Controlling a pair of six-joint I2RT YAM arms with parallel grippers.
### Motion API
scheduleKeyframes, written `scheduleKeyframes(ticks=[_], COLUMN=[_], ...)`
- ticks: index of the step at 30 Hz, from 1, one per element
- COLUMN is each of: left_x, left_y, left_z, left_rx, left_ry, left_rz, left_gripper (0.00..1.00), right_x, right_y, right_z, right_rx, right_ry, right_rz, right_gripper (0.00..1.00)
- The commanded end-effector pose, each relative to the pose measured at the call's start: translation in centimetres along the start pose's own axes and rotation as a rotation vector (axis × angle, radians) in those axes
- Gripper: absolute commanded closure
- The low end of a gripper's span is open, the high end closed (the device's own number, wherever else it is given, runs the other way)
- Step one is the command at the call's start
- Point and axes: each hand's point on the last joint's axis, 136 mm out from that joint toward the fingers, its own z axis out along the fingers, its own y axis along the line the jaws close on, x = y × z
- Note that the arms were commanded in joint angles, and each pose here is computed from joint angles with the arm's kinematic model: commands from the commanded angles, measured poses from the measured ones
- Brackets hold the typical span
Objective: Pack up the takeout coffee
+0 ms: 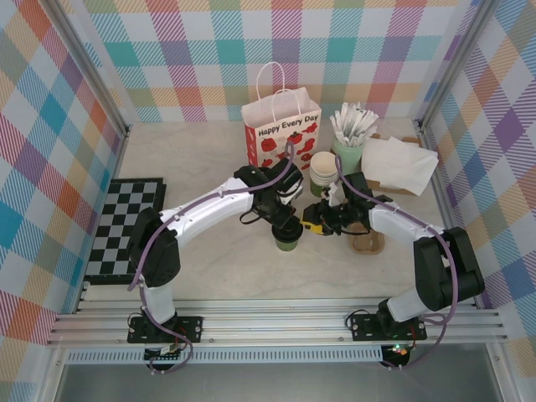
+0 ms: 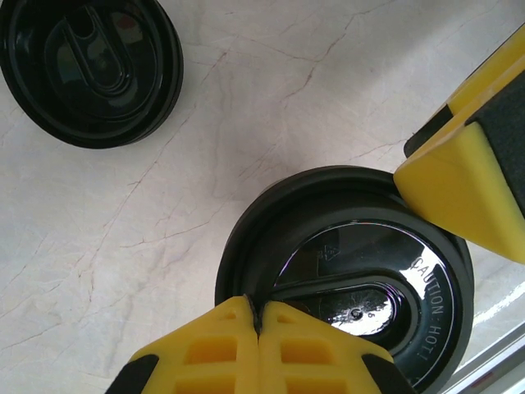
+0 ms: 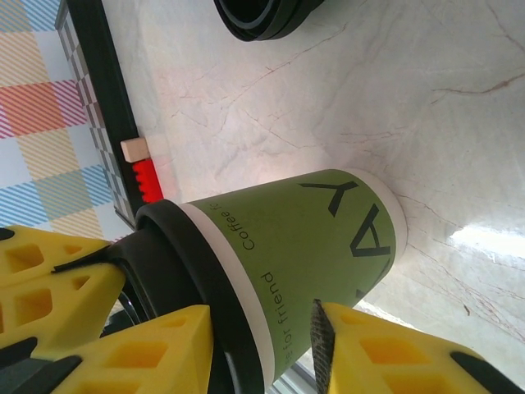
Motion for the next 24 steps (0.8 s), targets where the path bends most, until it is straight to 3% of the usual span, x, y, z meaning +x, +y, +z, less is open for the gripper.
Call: scheduleKeyframes(ticks=[1,6,11,15,21,24], left_x=[1.1,0.4,0.5,0.8,2.1,2.7], left_y=[0.9,4.5,3.6,3.4,5.1,4.9], left_z=[0.7,-2.9,-2.3,-1.6,-2.4,-1.7], left_rx=[-0.056,-0.259,-0.211,-0.212,-0.348,-0.357], left_ry=[0.034,-0.045,-0.047,-0.041,-0.044,-0.019], left_rz=[-0.099,-0.421,-0.685,-0.826,-1.018,-1.075], left_gripper=[1.00,1.00,1.00,1.00,1.00,1.00], right_x=[0.5,-2.2,-1.9,-0.1,0.4,1.1], right_y=[-1.1,3.2,3.9,4.7,4.0,3.9], right_z=[0.4,-2.6,-2.4,-0.5,0.1,1.0], right_rx=[0.049,-0.017,-0.128,-0.128,-0.120,-0.132], right_ry=[0.003,-0.195,-0.288,-0.295,-0.433,-0.403], right_rz=[0.014,-0.067,-0.043,-0.104,-0.071,-0.103], right_gripper=[0.56,0.38,0.25,0.21,0.21,0.23])
